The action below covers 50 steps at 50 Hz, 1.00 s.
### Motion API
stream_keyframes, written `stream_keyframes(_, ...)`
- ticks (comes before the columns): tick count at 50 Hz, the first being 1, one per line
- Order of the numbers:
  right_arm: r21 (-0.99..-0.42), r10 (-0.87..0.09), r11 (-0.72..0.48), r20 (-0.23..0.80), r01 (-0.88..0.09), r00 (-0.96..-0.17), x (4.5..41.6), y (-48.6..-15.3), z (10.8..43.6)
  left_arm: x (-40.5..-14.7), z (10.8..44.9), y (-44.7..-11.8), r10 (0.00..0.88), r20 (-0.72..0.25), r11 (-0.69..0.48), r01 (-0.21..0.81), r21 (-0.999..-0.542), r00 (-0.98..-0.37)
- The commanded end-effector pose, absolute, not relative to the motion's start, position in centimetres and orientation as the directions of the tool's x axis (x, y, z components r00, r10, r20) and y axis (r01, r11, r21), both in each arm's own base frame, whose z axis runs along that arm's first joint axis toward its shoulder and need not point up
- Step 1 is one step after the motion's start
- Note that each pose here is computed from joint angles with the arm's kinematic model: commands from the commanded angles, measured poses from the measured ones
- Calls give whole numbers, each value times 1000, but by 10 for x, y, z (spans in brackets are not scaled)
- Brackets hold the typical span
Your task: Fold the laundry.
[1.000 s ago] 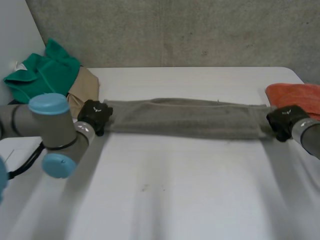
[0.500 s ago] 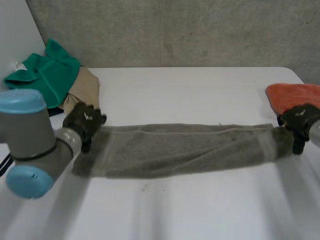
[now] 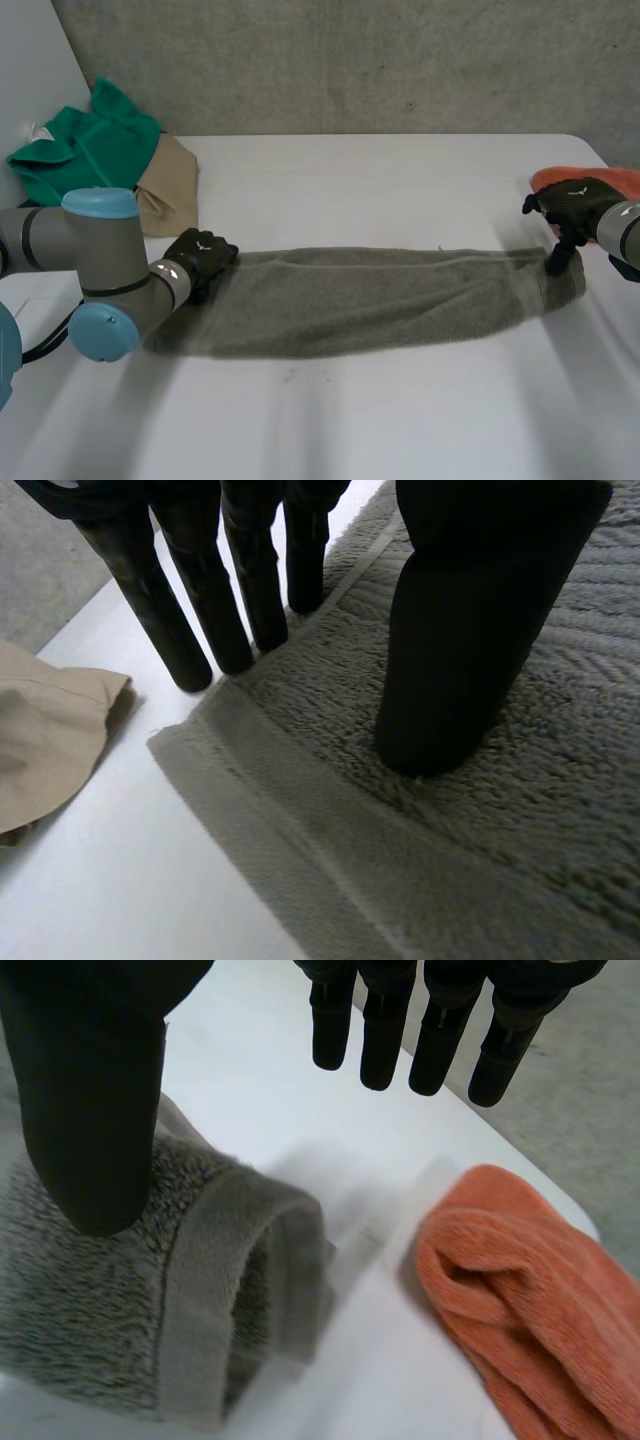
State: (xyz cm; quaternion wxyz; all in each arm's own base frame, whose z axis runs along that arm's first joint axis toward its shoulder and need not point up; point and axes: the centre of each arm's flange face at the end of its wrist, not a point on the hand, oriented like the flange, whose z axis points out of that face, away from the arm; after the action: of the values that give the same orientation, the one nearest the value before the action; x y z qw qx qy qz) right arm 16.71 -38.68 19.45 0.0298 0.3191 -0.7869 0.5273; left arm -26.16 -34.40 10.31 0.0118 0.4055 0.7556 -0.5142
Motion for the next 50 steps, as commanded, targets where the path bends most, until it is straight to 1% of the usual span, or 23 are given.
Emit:
stream_keyframes(1, -815, -510, 255, 343, -520, -789, 171, -385, 194, -263, 106, -351, 587, -444, 125, 617, -777, -677)
stream_keyframes(6, -813, -507, 260, 344, -520, -791, 170, -389, 190, -263, 107, -356, 570, -464, 95, 616, -782, -678)
stream_keyframes(16, -826, -495, 235, 351, -512, -795, 170, -394, 200, -260, 116, -357, 542, -476, 92, 612, -785, -692)
stream_keyframes(21, -825, -500, 244, 344, -510, -795, 170, -402, 195, -258, 117, -352, 550, -475, 96, 617, -781, -687)
stream_keyframes(24, -830, -501, 243, 336, -502, -798, 172, -409, 198, -260, 115, -350, 556, -473, 98, 618, -780, -684)
stream_keyframes(28, -846, -521, 268, 276, -461, -808, 174, -413, 200, -262, 109, -348, 566, -470, 103, 624, -774, -677)
stream_keyframes(33, -885, -523, 276, 189, -374, -832, 175, -416, 214, -262, 103, -351, 569, -465, 106, 622, -776, -678)
stream_keyframes(40, -923, -489, 233, 160, -306, -857, 172, -411, 250, -264, 96, -354, 574, -464, 107, 624, -774, -674)
stream_keyframes(43, -929, -487, 223, 156, -296, -859, 172, -410, 256, -265, 94, -354, 578, -463, 110, 627, -771, -672)
stream_keyframes(47, -917, -491, 256, 148, -304, -858, 173, -410, 243, -265, 95, -355, 575, -466, 106, 626, -772, -673)
stream_keyframes(48, -912, -493, 270, 143, -307, -858, 173, -411, 236, -265, 95, -355, 575, -466, 106, 626, -772, -673)
stream_keyframes(49, -897, -498, 308, 132, -317, -857, 172, -412, 220, -265, 97, -355, 570, -468, 102, 624, -775, -675)
stream_keyframes(50, -891, -501, 317, 133, -325, -855, 172, -412, 214, -265, 98, -356, 567, -469, 100, 622, -777, -677)
